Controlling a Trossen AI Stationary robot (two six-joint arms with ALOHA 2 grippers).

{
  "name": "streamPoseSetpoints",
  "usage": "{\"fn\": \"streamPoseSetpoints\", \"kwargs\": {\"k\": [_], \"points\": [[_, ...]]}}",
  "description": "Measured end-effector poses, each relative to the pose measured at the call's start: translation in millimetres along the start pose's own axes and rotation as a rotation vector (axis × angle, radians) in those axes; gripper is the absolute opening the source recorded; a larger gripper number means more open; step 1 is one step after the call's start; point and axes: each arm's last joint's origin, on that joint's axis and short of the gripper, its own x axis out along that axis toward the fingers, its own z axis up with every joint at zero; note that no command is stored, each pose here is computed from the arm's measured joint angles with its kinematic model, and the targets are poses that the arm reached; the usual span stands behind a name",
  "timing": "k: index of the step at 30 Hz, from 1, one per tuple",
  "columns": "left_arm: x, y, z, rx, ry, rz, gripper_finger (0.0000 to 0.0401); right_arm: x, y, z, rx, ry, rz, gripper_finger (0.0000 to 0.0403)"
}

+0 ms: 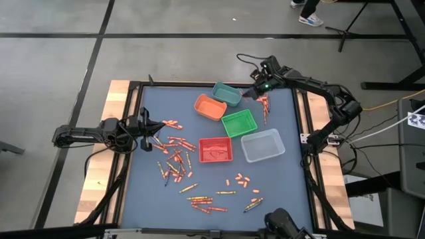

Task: Sort crayons
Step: Put the red orange crayon into the blue bin

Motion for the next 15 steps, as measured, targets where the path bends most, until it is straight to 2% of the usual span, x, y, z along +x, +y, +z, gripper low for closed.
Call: {"fn": "streamPoseSetpoints", "kwargs": {"k": [11,15], "points": [[0,0,0,0.000,0.000,0.000,0.0000,1,5,15,-0.117,-0.125,0.011,0.0019],[0,0,0,0.000,0.000,0.001,0.0000,8,14,20,-0.179,-0.178,-0.055,0.0019]]}}
